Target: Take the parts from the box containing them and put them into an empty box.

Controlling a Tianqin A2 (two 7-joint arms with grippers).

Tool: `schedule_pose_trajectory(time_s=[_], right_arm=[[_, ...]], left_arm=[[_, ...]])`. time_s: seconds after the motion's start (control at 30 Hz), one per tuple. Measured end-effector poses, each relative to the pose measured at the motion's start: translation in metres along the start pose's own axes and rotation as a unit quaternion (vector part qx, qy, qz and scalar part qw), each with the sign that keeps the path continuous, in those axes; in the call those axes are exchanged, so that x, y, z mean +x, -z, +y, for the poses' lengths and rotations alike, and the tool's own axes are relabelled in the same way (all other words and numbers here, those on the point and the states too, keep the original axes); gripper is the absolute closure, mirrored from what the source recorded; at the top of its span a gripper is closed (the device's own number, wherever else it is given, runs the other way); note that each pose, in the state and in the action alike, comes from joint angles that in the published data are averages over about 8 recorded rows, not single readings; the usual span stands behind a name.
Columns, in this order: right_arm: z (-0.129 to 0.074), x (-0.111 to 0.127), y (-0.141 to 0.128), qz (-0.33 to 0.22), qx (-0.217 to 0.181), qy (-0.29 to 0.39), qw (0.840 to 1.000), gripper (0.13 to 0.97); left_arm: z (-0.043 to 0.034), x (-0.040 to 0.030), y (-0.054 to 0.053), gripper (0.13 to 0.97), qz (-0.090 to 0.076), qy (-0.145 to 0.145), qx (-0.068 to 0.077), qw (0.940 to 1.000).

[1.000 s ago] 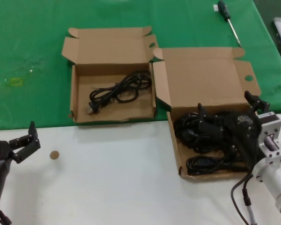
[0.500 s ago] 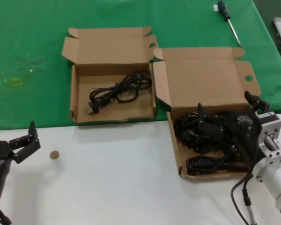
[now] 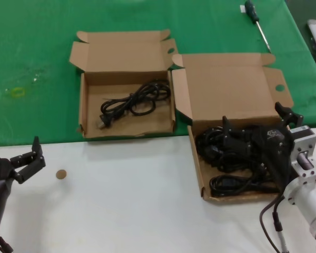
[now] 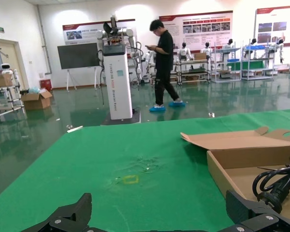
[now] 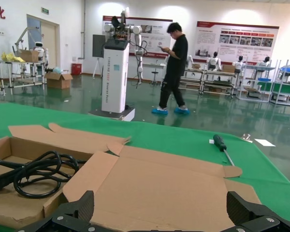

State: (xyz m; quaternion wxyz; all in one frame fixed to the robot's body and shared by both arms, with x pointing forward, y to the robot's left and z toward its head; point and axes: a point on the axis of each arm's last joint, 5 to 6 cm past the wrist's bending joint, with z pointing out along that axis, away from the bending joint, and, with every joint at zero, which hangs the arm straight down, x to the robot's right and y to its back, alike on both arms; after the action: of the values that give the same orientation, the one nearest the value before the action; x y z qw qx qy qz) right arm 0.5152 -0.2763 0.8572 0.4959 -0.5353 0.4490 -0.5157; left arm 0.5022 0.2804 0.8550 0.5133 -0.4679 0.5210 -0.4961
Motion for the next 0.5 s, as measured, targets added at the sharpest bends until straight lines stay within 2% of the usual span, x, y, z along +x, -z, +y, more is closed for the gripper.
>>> schedule_pose_trajectory(time_s=[0.5], right_arm=[[0.0,0.0,0.0,0.0,0.0,0.0,1.0,0.13]], left_arm=[[0.0,0.0,0.0,0.132,0.0,0.0,0.0,1.0]])
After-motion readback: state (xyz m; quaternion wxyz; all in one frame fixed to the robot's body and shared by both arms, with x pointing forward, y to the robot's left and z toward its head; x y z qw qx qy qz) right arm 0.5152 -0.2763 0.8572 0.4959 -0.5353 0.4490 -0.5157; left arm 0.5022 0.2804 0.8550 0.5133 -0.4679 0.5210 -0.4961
